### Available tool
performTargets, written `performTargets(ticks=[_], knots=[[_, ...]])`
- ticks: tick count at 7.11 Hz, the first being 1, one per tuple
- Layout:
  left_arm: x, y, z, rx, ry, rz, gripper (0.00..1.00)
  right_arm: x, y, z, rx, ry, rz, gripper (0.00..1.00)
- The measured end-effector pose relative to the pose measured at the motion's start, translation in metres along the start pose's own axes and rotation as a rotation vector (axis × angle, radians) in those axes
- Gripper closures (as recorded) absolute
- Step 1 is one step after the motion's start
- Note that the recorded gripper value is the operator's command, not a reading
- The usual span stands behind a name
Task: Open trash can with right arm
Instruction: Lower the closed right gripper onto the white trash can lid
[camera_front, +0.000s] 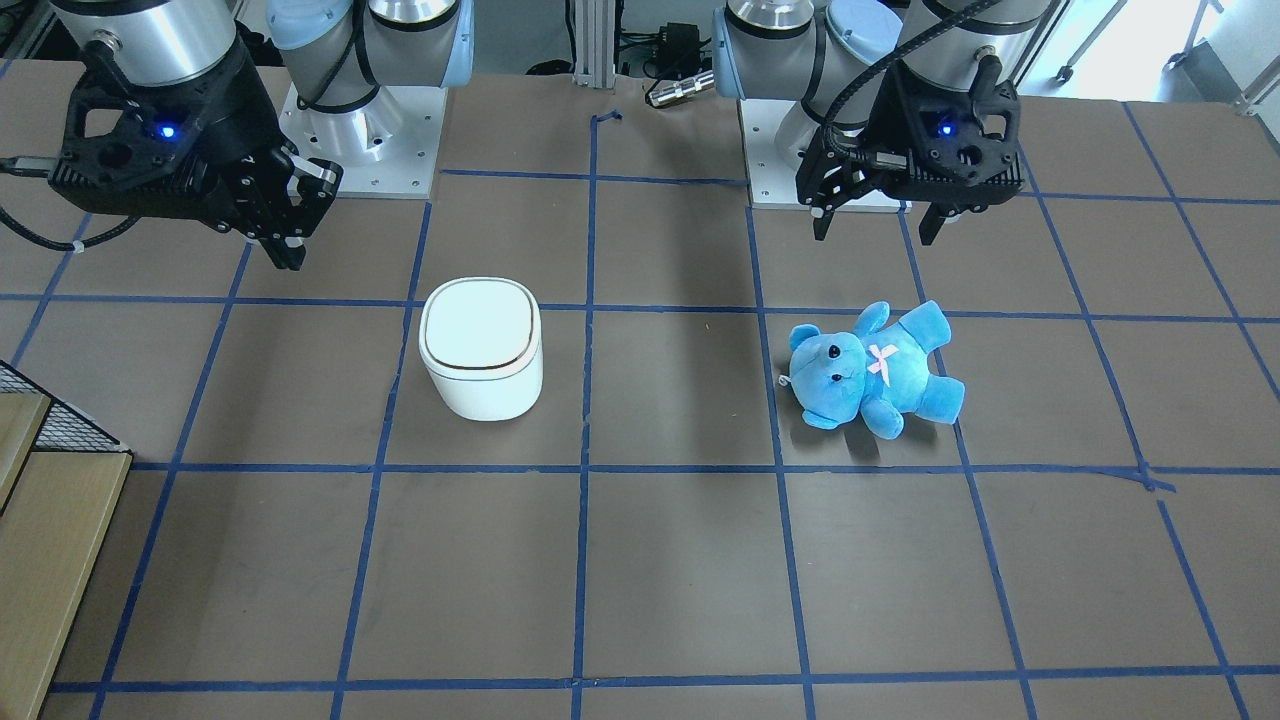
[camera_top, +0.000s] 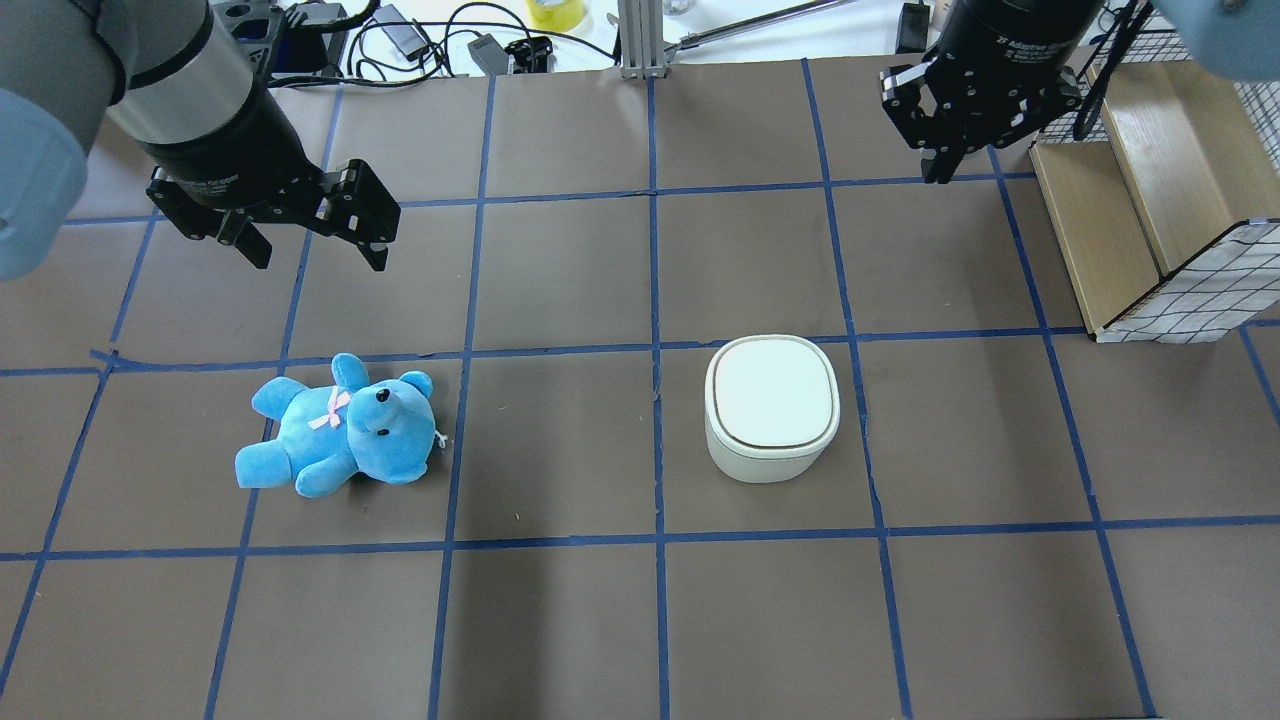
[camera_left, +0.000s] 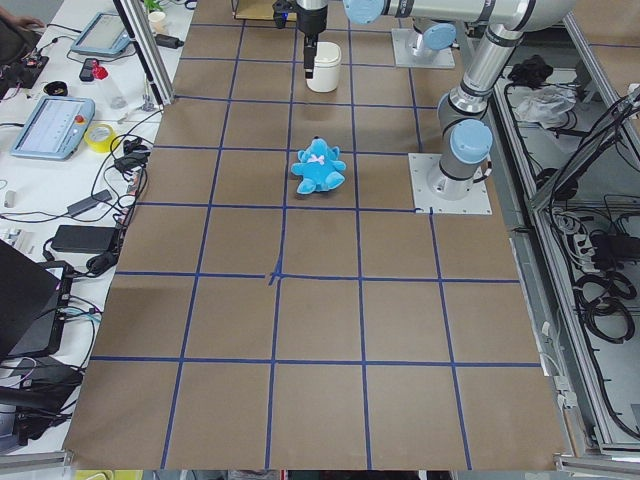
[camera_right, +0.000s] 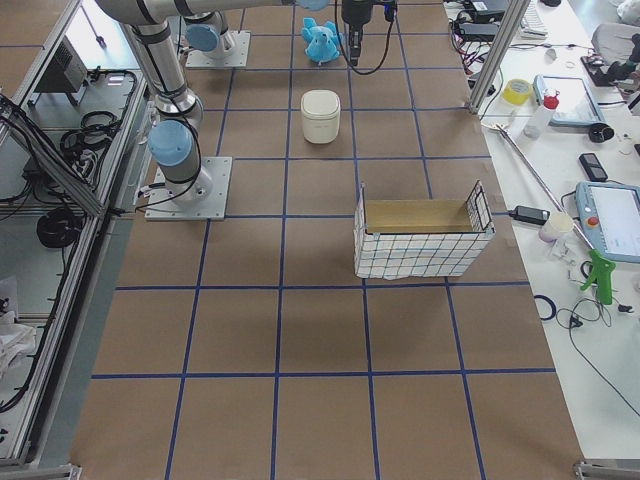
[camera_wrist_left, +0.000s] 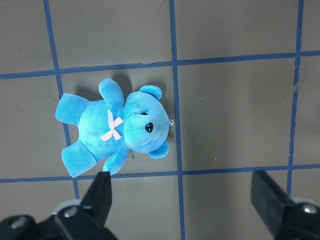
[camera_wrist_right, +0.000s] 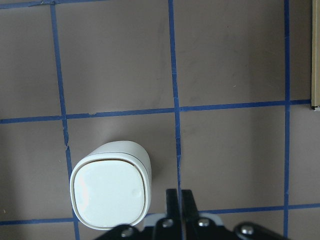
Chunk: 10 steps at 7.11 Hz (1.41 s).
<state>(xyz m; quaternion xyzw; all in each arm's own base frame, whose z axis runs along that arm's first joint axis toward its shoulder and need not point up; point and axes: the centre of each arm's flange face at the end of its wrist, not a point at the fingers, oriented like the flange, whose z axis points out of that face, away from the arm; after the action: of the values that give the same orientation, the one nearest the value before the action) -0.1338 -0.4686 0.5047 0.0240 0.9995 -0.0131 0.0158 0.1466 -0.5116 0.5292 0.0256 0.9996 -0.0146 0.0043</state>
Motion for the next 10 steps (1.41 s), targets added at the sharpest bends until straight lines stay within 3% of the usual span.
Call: performTargets(ticks=[4, 6, 10], knots=[[0.0, 0.0, 0.0, 0.0, 0.0, 0.0, 0.0, -0.049, 0.014, 0.023, -0.058, 0.011, -0.084, 1.0], [0.0, 0.0, 0.0, 0.0, 0.0, 0.0, 0.0, -0.075, 0.028, 0.058, -0.103, 0.02, -0.089, 1.0], [0.0, 0.0, 0.0, 0.0, 0.0, 0.0, 0.0, -0.082, 0.048, 0.146, -0.126, 0.024, -0.097, 1.0]])
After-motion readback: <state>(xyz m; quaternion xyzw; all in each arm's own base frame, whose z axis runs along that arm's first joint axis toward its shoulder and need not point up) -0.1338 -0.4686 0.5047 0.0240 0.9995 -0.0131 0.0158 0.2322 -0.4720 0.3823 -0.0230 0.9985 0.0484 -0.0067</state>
